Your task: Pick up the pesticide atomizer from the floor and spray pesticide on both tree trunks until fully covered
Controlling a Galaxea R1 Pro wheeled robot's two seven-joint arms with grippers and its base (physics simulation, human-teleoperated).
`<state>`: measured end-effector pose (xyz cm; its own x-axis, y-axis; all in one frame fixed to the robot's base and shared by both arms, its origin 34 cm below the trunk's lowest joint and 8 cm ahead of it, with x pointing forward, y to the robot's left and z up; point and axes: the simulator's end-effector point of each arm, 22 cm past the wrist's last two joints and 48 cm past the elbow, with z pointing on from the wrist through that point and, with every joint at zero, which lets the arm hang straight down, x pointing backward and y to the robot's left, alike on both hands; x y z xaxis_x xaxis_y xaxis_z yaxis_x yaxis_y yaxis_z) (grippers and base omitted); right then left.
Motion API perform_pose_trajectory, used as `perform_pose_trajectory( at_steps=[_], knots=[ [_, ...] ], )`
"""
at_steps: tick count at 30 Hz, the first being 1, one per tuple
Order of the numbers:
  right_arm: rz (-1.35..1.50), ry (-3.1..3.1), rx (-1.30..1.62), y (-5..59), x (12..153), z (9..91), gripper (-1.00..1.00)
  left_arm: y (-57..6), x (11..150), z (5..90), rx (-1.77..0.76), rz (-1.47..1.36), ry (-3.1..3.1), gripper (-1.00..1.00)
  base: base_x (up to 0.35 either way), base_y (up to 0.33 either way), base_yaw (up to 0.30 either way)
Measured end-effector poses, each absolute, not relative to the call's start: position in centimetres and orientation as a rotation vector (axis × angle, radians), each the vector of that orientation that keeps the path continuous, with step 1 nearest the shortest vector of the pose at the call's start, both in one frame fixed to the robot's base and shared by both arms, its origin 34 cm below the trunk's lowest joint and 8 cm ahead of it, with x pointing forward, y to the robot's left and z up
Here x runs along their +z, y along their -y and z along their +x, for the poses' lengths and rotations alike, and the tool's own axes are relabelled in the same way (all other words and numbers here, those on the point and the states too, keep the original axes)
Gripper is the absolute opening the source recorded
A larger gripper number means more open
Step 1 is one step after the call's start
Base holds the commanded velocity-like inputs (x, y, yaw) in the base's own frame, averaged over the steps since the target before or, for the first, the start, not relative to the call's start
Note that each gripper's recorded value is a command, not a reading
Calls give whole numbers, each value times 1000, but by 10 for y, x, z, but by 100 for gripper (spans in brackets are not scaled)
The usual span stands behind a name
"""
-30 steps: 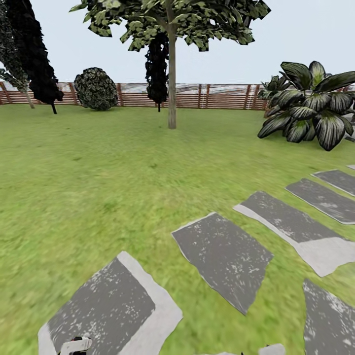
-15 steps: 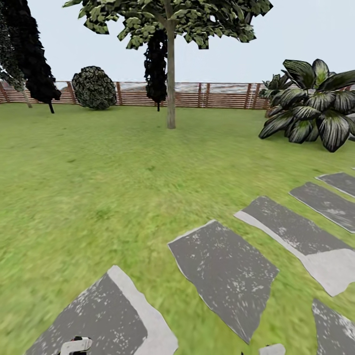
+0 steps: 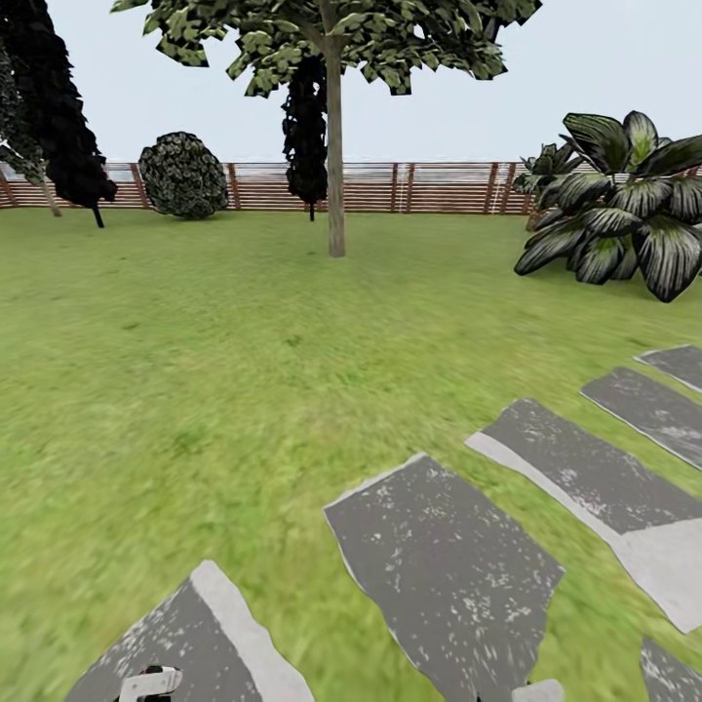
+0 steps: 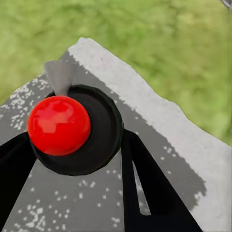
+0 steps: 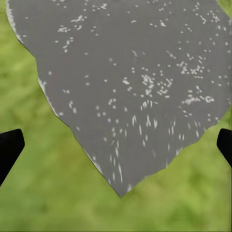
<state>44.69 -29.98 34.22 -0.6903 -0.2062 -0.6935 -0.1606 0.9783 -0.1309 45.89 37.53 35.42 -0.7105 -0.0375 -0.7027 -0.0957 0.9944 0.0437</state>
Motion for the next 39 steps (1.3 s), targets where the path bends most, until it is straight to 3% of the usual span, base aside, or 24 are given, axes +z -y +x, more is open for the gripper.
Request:
perform_pose_trajectory(
  at_steps=[39],
  knots=[
    [-255,-2346,-76,300,342,447,100,-375,354,459,98,-92,-2361,-100,338,-80,22]
  ],
)
